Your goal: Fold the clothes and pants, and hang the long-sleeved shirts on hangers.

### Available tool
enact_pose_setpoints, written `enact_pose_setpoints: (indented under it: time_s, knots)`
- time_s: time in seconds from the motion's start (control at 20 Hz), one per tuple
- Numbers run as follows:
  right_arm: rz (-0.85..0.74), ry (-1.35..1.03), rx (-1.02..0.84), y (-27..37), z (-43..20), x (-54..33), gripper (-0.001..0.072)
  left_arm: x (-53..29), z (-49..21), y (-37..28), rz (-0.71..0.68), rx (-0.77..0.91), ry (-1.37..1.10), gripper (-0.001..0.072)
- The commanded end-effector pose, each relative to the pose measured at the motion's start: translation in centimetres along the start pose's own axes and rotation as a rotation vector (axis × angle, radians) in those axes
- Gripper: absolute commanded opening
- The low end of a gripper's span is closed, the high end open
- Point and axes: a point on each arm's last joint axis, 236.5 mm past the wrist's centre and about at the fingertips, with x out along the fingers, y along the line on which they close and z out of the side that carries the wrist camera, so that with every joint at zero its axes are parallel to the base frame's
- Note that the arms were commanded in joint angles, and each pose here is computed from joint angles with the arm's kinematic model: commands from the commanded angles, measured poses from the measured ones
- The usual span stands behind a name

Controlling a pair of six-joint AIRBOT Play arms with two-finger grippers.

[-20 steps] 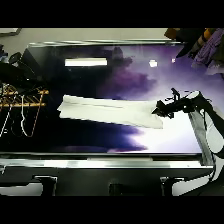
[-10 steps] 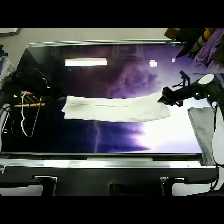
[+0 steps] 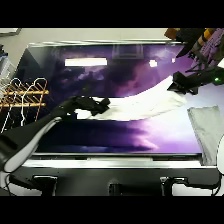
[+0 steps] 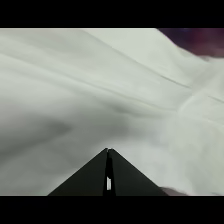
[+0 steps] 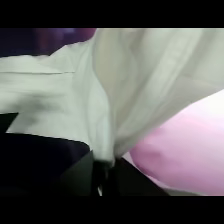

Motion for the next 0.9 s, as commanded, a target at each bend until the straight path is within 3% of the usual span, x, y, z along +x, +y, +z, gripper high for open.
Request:
enact_pose_setpoints:
  time_s: [0.0,0.35,0.85]
  knots:
    - [-0.029,-0.028,-0.028,0.8,0.3,-2.7,0.0032,4.3,-3.8,-4.8,-0.07,-0.004,0.022,0.0016]
    - [-0.031,-0.026,-0.046,1.5,-0.2,-4.0,0.0032,9.6,-6.5,-12.4,-0.177,-0.009,0.083,0.0015]
    - [0.014,-0.111,-0.037,2.9,1.4,-4.7,0.0032,13.5,-12.1,-12.2,-0.13,-0.041,0.238,0.0015]
